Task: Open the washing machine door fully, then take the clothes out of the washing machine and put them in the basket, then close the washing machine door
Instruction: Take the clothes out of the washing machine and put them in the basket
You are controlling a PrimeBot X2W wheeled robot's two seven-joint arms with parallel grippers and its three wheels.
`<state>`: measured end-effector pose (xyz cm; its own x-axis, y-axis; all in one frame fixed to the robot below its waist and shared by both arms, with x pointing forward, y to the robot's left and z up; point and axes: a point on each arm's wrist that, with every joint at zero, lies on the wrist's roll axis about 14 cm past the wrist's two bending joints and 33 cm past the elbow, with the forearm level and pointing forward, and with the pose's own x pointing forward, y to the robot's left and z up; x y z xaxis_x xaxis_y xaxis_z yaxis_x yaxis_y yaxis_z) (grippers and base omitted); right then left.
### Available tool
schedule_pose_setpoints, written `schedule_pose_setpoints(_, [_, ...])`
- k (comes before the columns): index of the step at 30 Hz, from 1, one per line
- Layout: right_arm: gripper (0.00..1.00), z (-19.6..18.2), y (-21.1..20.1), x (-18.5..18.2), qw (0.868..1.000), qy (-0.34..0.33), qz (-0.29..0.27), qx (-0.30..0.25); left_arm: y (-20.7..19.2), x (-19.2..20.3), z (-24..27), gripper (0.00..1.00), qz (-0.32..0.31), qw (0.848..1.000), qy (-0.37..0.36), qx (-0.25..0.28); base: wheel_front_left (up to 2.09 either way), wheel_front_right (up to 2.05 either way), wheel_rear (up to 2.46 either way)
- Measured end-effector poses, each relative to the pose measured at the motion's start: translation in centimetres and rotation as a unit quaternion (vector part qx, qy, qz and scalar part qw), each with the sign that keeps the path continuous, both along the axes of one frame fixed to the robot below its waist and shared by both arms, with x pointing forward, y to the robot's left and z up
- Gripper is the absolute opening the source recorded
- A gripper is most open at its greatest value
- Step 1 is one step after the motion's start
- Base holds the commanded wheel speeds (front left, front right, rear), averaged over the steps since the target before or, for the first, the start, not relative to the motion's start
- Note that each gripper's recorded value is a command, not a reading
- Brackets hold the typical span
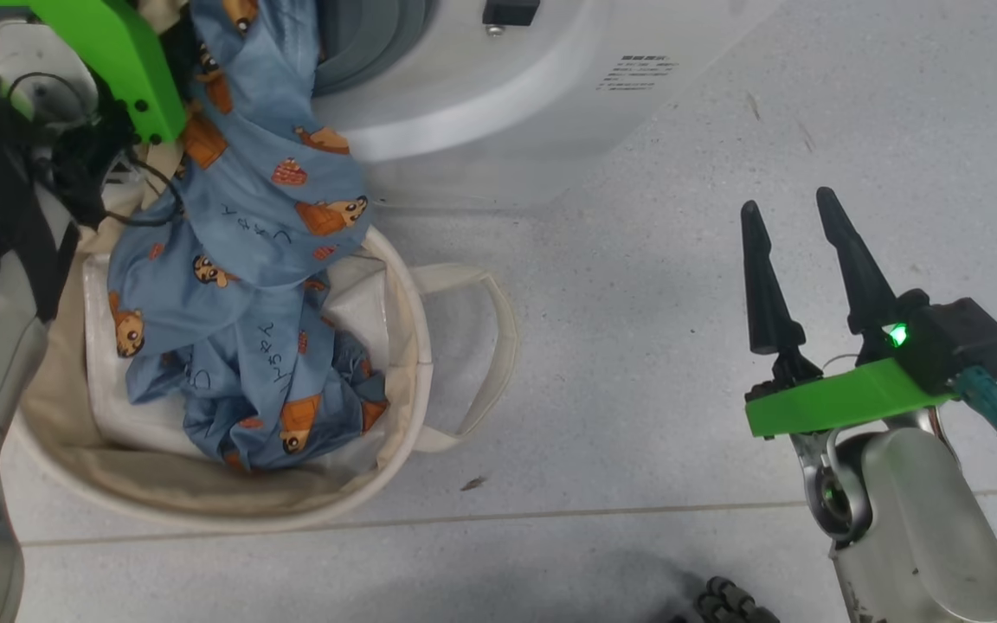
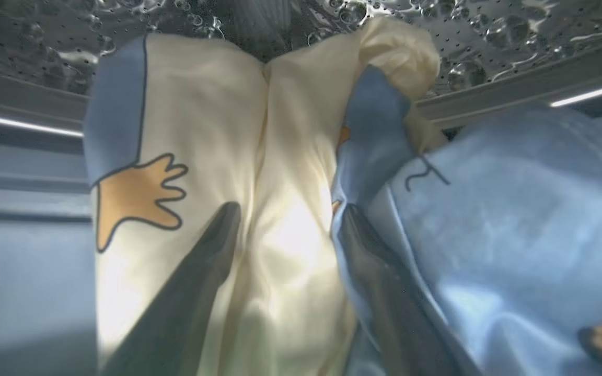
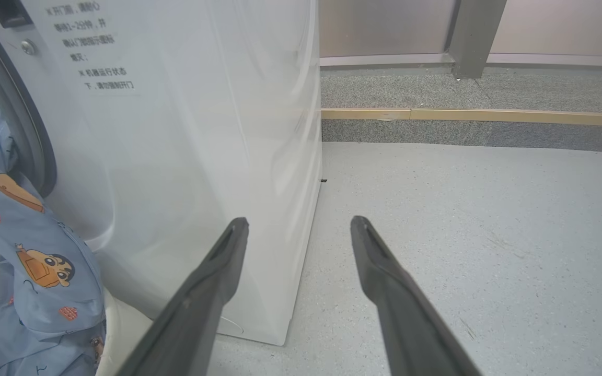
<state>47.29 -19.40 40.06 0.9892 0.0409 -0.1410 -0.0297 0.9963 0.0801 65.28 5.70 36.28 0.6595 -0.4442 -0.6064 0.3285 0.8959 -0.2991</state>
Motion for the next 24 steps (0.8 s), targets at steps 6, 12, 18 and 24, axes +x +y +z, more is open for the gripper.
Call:
schedule_pose_setpoints(6, [1.0, -0.2, 0.1, 0.1, 1.0, 0.001, 0.001, 0.001, -0.3, -0.4, -0.6, 1.0, -0.009, 1.0, 0.011, 0.004, 0.0, 0.0, 0.0])
schedule_pose_setpoints(12, [1.0, -0.2, 0.1, 0.1, 1.0, 0.001, 0.001, 0.001, -0.5, -0.4, -0.4, 0.0, -0.013, 1.0, 0.0, 0.0, 0.0, 0.0, 0.0])
schedule_pose_setpoints(18, [1.0, 0.3, 0.2, 0.1, 1.0, -0.004, 0.002, 0.002, 0.0, 0.1, 1.1, 0.0, -0.004, 0.999, -0.038, -0.003, 0.0, 0.0, 0.0])
schedule_pose_setpoints(24, [1.0, 1.4, 0.4, -0.1, 1.0, -0.015, 0.003, 0.004, -0.3, 0.0, 4.0, 0.0, -0.001, 0.996, -0.085, -0.025, 0.0, 0.0, 0.0])
